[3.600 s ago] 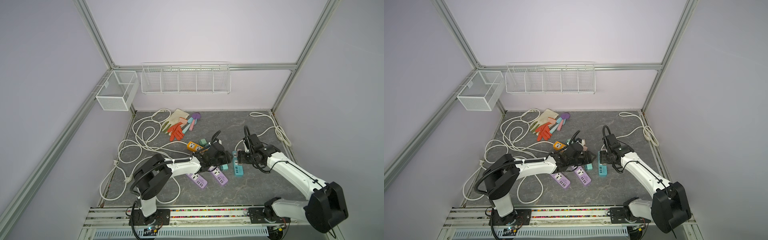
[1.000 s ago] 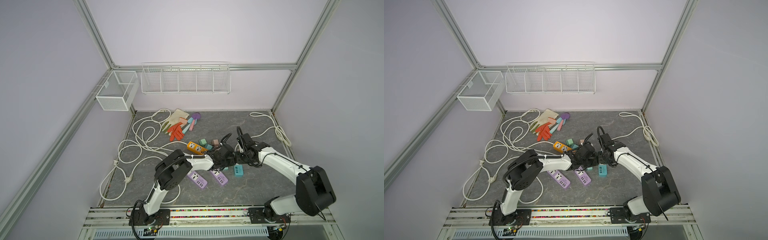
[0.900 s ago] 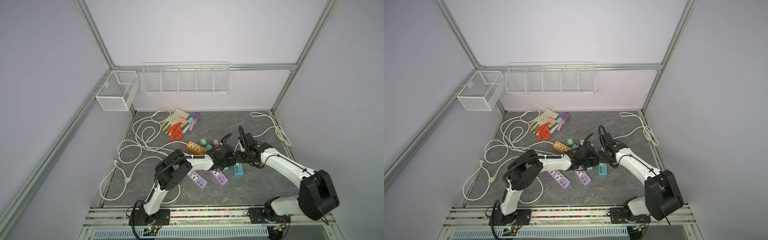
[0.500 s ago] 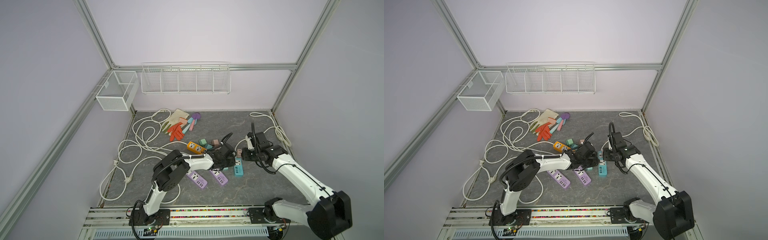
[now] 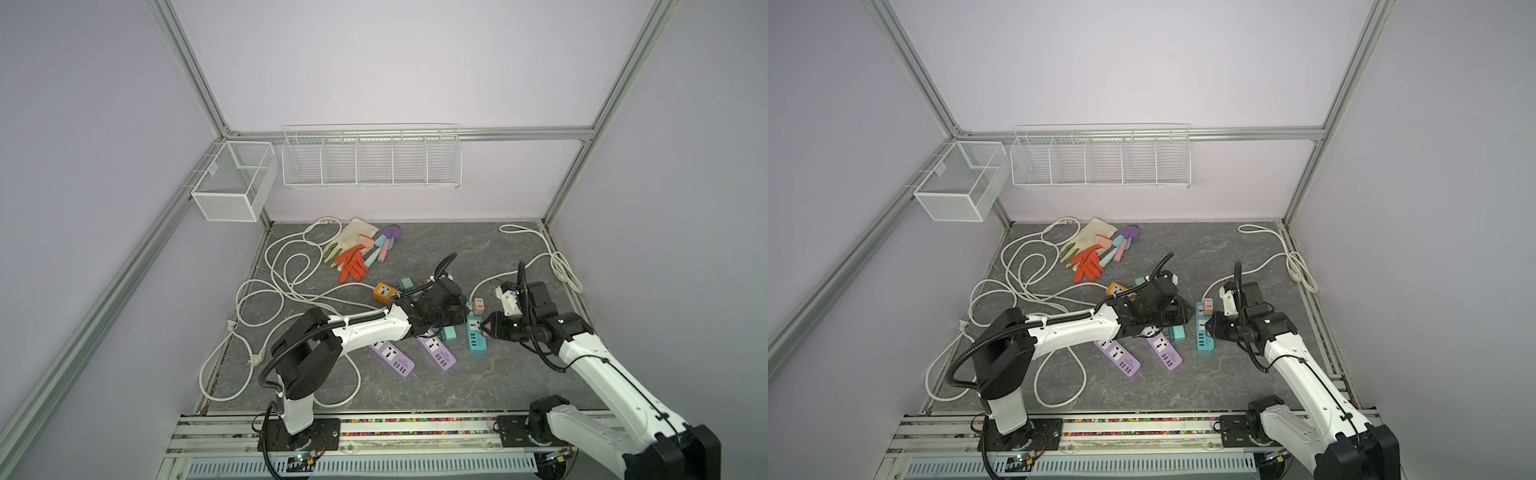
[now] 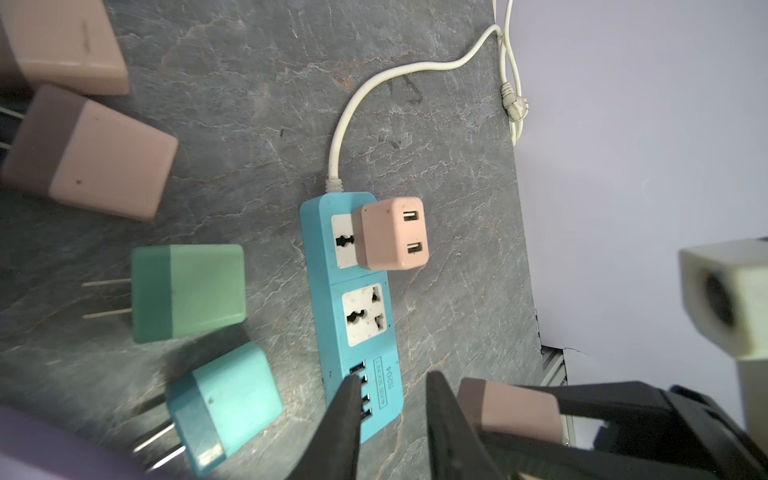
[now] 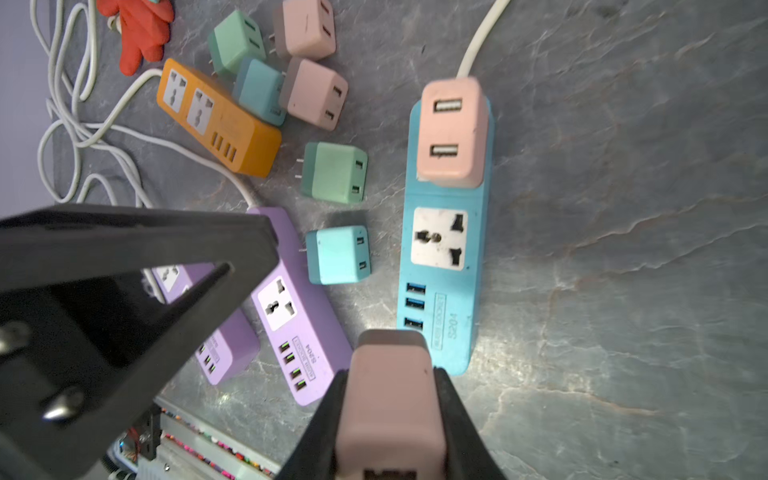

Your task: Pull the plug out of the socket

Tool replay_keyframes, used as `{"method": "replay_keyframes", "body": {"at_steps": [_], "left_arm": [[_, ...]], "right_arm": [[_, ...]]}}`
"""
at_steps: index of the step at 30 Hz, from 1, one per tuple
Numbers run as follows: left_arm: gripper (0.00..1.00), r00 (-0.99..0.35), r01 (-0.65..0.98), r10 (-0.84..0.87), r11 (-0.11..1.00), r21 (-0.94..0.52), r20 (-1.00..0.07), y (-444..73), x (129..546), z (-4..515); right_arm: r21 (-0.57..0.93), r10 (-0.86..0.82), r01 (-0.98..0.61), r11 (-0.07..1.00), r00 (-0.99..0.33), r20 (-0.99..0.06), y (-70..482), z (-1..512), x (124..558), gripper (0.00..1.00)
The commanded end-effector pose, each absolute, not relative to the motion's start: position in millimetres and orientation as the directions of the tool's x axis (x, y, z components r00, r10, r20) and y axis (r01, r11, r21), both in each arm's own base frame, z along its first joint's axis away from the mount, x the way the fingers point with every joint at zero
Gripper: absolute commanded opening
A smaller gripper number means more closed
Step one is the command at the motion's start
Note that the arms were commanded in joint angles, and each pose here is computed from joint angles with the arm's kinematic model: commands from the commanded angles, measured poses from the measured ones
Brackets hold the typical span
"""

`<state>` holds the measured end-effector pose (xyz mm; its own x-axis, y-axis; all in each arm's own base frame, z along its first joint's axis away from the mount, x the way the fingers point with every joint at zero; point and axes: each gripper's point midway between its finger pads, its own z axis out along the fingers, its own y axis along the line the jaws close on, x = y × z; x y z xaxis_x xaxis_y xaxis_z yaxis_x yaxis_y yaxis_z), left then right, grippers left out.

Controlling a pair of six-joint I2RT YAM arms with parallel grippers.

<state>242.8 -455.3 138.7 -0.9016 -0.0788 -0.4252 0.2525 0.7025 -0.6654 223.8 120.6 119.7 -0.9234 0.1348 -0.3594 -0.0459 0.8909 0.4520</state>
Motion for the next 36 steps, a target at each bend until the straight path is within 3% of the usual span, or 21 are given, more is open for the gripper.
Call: {"method": "replay_keyframes", "body": {"at_steps": [1, 17, 36], "left_arm": [[0.30, -0.890, 0.258, -0.078, 0.727, -0.636, -0.450, -439.9, 238.5, 140.1], [0.32, -0.867, 0.225, -0.127, 0.763, -0.606, -0.482, -394.0, 229.9, 143.8], [0.32, -0.881, 0.198, -0.130, 0.773, -0.602, -0.455, -393.9, 228.6, 123.9]], "right_arm": [[0.551, 0.172, -0.033, 0.834, -0.933, -0.315, 135.5, 117.0, 216.4, 0.30], [0.560, 0.145, -0.034, 0.828, -0.951, -0.272, 169.8, 75.9, 207.7, 0.31], [0.564, 0.108, -0.034, 0.825, -0.970, -0.217, 185.3, 41.1, 203.5, 0.34]]}}
